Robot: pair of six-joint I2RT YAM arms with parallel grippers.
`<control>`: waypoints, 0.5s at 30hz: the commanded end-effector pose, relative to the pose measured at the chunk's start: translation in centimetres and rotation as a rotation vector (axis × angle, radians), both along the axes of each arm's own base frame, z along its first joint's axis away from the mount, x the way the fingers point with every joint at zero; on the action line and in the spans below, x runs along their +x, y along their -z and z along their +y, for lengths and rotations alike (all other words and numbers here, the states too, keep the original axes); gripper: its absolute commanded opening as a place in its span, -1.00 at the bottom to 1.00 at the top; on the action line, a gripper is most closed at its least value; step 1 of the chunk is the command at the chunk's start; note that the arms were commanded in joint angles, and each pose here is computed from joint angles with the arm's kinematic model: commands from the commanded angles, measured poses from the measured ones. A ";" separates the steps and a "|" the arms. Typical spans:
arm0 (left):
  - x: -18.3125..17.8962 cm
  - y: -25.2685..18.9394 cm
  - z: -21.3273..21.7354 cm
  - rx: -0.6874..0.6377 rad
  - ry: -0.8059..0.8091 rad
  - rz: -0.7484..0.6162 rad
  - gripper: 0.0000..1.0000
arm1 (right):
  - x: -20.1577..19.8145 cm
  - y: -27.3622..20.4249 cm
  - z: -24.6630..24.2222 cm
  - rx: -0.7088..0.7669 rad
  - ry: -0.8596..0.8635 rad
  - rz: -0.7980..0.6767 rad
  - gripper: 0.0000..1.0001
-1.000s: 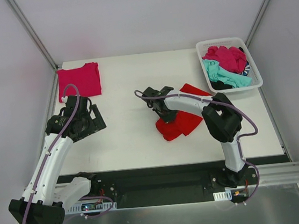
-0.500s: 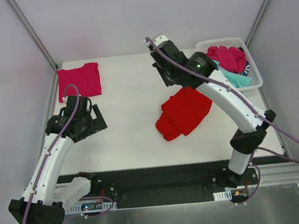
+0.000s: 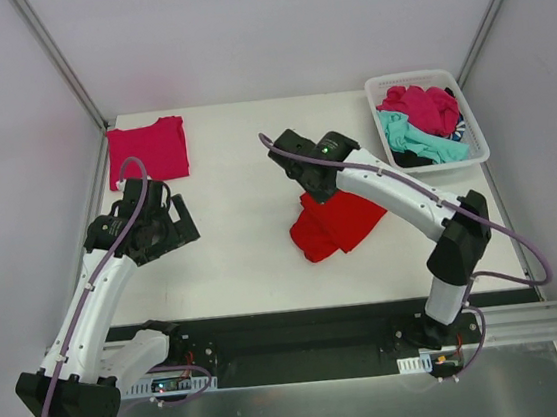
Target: Fold and stack the t-shirts
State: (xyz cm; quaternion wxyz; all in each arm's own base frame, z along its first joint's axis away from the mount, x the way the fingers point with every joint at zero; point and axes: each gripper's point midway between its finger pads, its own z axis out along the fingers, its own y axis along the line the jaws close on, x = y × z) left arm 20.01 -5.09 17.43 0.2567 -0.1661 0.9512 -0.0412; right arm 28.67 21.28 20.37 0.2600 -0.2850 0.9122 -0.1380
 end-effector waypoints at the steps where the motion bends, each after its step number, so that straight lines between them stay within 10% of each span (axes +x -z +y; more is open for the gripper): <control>1: -0.2 0.0 -0.1 -0.006 -0.003 -0.003 0.98 | 0.4 0.7 1.1 0.049 0.004 -0.002 -0.74; 7: -0.2 0.2 0.0 0.000 -0.002 0.003 0.98 | 0.6 3.5 2.0 0.041 -0.002 0.051 -0.12; 15: -0.2 0.2 0.0 0.002 -0.002 0.000 0.98 | 1.4 6.8 3.3 0.013 -0.009 0.115 -0.09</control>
